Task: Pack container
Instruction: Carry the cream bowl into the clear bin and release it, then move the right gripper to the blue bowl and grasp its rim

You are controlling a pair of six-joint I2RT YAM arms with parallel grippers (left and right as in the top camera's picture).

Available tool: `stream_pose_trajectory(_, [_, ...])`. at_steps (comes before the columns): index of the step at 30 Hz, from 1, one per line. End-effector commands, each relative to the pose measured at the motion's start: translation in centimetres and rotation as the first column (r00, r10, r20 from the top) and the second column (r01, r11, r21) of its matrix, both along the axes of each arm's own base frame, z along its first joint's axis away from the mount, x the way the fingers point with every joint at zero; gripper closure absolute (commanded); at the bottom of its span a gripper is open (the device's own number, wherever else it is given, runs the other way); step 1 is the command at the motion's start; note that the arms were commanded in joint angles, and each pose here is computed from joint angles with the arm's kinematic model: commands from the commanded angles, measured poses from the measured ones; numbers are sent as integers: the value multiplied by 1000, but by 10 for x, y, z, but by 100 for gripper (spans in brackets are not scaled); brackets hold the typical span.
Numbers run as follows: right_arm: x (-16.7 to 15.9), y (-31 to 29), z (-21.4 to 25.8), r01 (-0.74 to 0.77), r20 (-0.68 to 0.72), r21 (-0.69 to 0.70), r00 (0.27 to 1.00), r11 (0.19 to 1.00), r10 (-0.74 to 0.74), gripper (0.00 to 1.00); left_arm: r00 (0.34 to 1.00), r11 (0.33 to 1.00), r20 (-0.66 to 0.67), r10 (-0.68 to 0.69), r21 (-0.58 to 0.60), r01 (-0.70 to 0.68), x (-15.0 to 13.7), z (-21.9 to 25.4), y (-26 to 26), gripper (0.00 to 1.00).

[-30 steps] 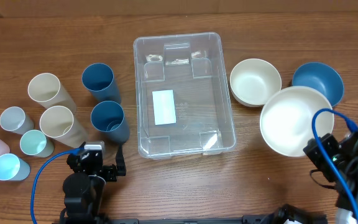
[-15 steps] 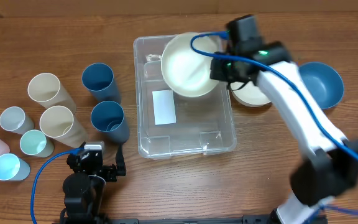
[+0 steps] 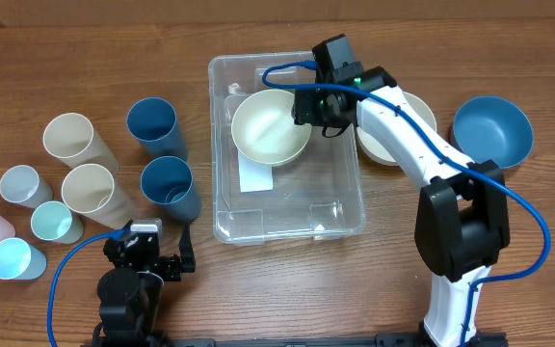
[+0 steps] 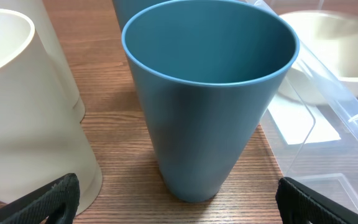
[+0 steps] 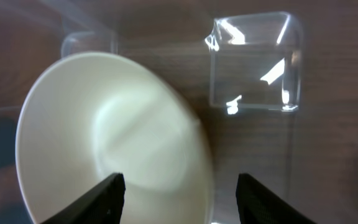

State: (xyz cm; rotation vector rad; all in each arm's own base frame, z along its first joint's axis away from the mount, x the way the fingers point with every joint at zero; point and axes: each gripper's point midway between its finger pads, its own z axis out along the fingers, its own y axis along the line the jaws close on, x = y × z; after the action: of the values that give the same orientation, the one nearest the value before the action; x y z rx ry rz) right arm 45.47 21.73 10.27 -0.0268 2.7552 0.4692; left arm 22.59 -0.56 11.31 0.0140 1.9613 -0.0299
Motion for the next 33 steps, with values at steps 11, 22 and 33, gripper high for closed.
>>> stream_pose_trajectory(11, [-64, -344, 176, 786, 121, -15, 616, 619, -779, 13, 1000, 1000, 7, 4, -20, -3, 0, 1, 0, 0])
stream_pose_trajectory(22, [-90, -421, -12, 883, -244, -132, 411, 450, -878, 14, 1000, 1000, 7, 4, -20, -3, 0, 1, 0, 0])
stream_pose_trajectory(33, [-84, -405, -85, 889, -264, -114, 403, 443, -876, 56, 1000, 1000, 7, 3, -20, -3, 0, 1, 0, 0])
